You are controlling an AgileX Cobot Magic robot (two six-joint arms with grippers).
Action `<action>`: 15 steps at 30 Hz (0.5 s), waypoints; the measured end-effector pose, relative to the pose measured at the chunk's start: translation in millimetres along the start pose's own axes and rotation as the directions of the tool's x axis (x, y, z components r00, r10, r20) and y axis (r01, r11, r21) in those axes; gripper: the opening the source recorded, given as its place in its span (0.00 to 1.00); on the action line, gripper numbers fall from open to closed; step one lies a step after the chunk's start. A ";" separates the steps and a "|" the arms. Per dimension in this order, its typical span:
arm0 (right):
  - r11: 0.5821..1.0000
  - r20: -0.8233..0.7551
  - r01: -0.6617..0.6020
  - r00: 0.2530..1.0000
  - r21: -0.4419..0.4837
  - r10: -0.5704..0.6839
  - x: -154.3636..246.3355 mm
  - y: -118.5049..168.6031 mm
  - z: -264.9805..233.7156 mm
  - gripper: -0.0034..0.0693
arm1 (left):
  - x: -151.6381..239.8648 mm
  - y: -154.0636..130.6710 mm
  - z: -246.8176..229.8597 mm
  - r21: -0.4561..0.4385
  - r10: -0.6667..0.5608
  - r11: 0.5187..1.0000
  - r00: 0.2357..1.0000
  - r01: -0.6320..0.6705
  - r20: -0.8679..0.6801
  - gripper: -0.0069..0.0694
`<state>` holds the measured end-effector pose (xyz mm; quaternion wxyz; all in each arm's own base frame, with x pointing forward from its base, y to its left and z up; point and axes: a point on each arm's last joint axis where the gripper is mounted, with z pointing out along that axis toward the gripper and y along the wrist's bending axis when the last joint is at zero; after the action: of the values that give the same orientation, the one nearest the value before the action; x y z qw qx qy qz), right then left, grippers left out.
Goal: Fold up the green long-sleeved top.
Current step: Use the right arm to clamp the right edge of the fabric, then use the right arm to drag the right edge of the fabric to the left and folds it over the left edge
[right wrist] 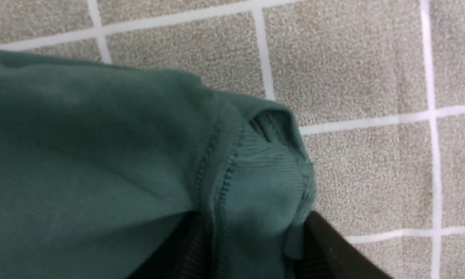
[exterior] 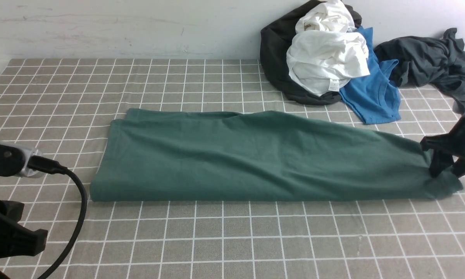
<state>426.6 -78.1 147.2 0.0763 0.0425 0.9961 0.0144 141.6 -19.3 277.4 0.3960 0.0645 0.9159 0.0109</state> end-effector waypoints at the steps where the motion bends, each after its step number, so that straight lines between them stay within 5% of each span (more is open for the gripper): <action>1: 1.000 0.004 0.010 1.000 0.000 -0.010 0.2 -0.2 -4.6 0.25 | 0.0 0.0 0.0 0.000 0.000 1.000 1.000 0.000 0.000 0.08; 3: 1.000 0.023 0.022 0.999 0.011 -0.023 0.5 -0.3 -18.0 0.13 | 0.0 0.0 0.0 0.000 0.000 1.000 1.000 0.000 0.000 0.08; 9: 0.993 0.177 -0.007 0.984 0.115 -0.013 6.0 -9.0 -96.2 0.10 | 0.9 -1.3 0.0 0.014 -0.021 1.000 1.000 0.021 -0.010 0.08; 15: 0.999 0.383 -0.008 0.923 -0.049 0.026 23.4 35.2 -181.6 0.10 | 1.2 -3.4 -0.1 0.037 -0.052 0.998 0.999 0.052 -0.016 0.08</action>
<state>378.6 -45.0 324.3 0.2705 0.0512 0.9609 0.0294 140.3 -22.5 276.3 0.3882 0.0479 0.9202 -0.0161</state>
